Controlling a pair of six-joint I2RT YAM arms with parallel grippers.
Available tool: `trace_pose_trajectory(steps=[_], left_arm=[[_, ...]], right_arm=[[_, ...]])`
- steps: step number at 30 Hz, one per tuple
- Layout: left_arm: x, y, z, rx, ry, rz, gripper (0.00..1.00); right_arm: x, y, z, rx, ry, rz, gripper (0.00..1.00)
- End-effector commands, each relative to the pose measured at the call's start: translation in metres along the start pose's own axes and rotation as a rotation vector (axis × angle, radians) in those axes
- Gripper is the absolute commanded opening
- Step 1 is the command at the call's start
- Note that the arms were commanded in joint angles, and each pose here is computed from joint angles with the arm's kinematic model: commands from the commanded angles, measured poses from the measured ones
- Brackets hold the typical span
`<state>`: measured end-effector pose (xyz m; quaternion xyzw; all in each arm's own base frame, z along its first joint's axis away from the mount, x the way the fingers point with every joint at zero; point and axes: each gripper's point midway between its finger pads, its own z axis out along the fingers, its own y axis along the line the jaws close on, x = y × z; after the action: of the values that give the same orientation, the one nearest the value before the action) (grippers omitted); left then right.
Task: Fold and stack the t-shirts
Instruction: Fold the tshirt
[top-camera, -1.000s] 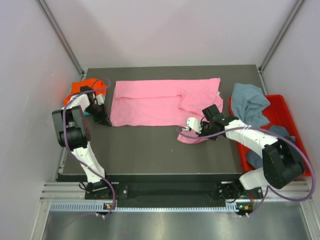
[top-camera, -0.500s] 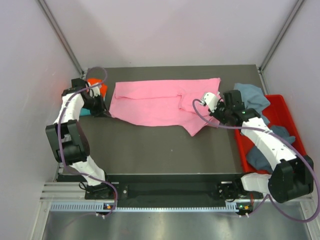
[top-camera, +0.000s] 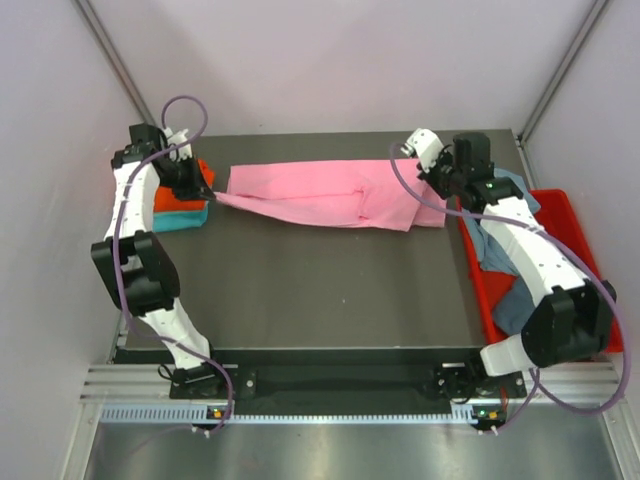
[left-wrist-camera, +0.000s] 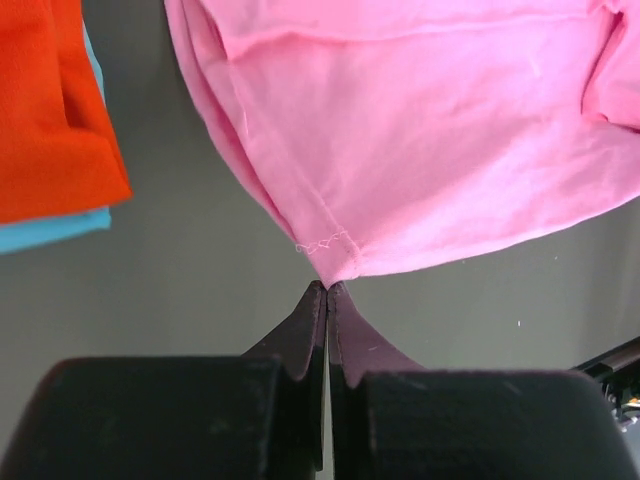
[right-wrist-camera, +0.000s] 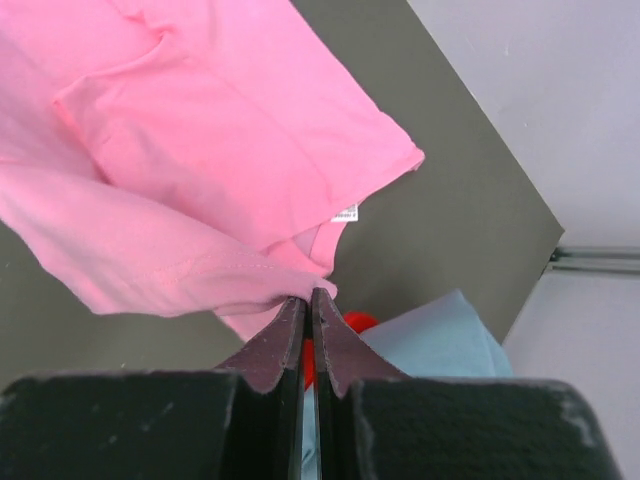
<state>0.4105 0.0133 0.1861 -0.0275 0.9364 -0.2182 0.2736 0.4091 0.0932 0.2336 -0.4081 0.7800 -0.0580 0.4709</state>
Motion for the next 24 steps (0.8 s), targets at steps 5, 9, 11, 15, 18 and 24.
trace_pose_trajectory(steps=[5,9,11,15,18,24], left_arm=[[-0.028,0.022,0.039,0.027,0.028,0.013,0.0],[-0.042,0.03,0.058,0.026,0.024,0.025,0.0],[-0.053,0.03,0.062,0.026,0.003,0.047,0.0],[-0.061,0.036,0.079,0.02,0.007,0.059,0.0],[-0.067,0.041,0.087,0.004,-0.003,0.067,0.0],[-0.074,0.052,0.107,-0.031,0.0,0.098,0.0]], right_arm=[[-0.026,-0.049,0.038,0.095,-0.038,0.054,0.0],[-0.028,-0.064,0.056,0.129,-0.029,0.069,0.0],[-0.027,-0.07,0.067,0.14,-0.021,0.074,0.0],[-0.029,-0.077,0.088,0.15,-0.015,0.076,0.0],[-0.028,-0.084,0.105,0.161,-0.003,0.078,0.0],[-0.021,-0.093,0.138,0.182,0.02,0.082,0.0]])
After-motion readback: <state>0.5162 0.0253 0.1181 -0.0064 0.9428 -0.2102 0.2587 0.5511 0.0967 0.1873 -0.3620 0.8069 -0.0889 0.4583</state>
